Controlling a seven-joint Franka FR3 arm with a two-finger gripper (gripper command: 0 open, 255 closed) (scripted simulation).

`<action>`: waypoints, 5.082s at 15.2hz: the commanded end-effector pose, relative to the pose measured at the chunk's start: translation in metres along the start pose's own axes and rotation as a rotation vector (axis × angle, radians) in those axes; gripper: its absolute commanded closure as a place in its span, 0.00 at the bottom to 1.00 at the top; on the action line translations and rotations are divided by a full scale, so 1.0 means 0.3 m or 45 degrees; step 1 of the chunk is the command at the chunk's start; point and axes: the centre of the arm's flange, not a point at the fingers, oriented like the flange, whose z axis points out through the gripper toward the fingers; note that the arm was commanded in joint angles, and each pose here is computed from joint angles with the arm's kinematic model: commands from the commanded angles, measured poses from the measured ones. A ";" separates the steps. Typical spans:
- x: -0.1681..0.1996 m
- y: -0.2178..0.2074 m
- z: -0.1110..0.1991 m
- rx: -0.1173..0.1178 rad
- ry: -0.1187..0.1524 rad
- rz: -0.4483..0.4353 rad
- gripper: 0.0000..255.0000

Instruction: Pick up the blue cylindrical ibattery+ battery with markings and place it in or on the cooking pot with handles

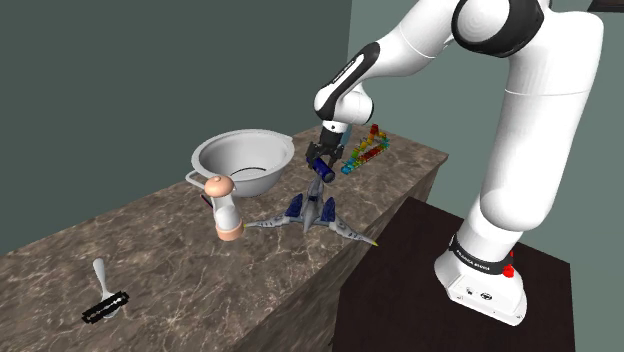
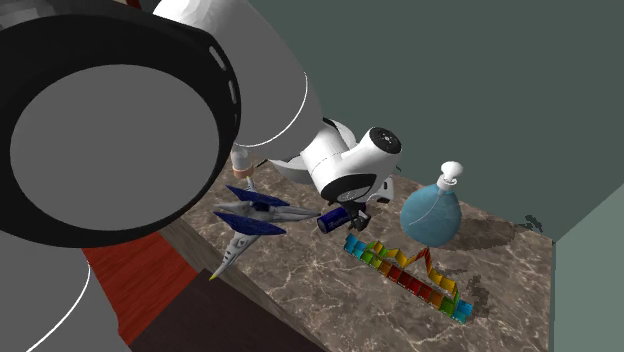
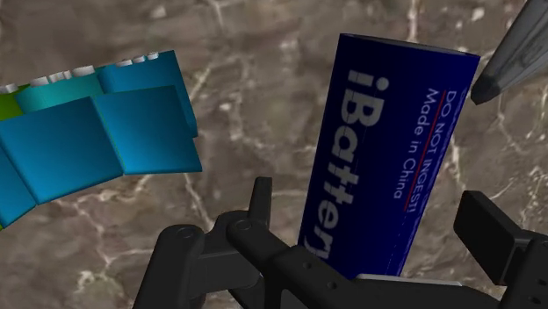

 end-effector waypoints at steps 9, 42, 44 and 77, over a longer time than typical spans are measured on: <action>0.000 0.000 0.000 0.000 0.000 0.000 1.00; 0.020 -0.167 -0.537 0.000 0.000 0.000 1.00; 0.022 -0.177 -0.571 0.000 0.000 0.000 1.00; -0.098 -0.098 0.034 -0.409 -0.119 -0.657 1.00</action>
